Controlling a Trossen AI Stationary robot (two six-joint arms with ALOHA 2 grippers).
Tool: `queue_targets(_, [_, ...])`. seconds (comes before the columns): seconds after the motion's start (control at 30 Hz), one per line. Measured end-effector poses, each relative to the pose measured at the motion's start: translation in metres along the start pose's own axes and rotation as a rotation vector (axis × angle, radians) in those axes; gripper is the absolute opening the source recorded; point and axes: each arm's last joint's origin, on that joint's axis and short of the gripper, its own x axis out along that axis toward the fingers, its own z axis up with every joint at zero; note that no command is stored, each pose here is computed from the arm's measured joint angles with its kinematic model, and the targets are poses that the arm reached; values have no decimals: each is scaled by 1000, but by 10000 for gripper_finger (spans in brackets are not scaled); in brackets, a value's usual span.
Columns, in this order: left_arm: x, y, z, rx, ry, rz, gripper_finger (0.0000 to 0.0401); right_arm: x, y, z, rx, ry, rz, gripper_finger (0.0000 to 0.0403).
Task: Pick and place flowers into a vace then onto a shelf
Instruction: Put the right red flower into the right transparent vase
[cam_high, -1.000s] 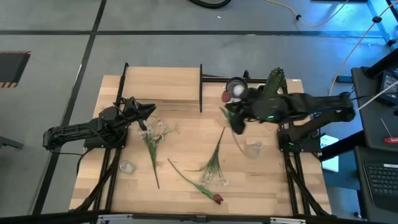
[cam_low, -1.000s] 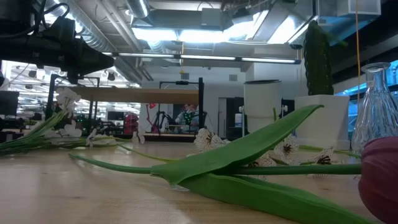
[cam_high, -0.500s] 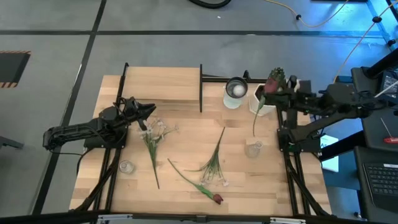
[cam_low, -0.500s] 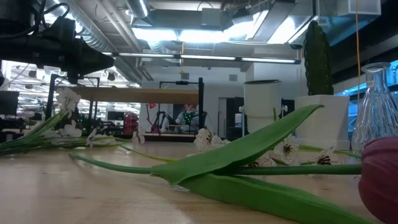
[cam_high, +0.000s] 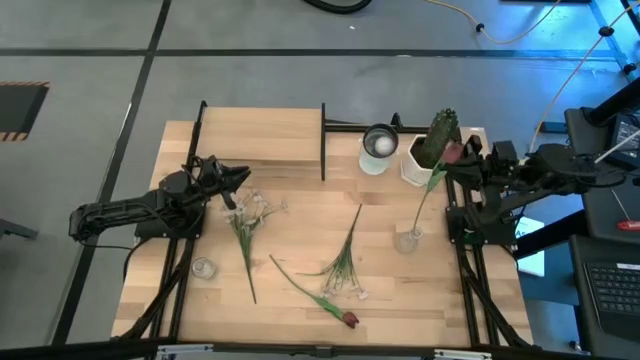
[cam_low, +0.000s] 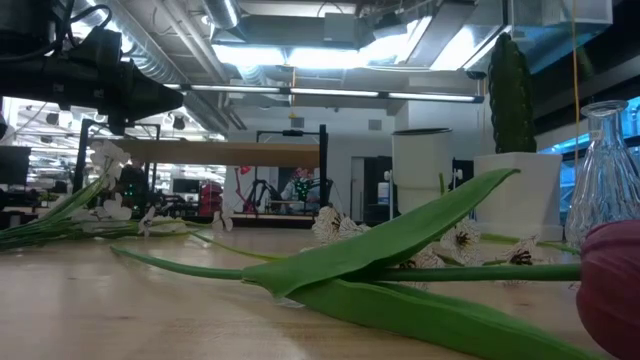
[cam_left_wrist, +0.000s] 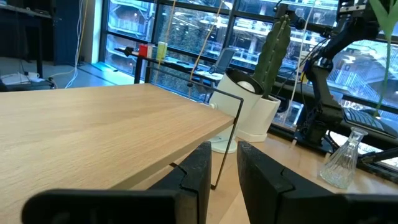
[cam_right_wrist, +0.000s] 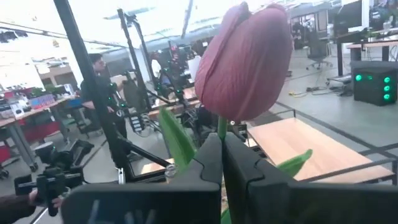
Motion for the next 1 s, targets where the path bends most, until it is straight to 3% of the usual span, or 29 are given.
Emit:
queue_targets(0.73, [0, 0, 0, 0, 0, 0, 72, -5, -4, -14, -51, 143, 6, 0])
queue_targets(1.0, [0, 0, 0, 1, 0, 0, 72, -2, -5, -29, -17, 289, -32, 0])
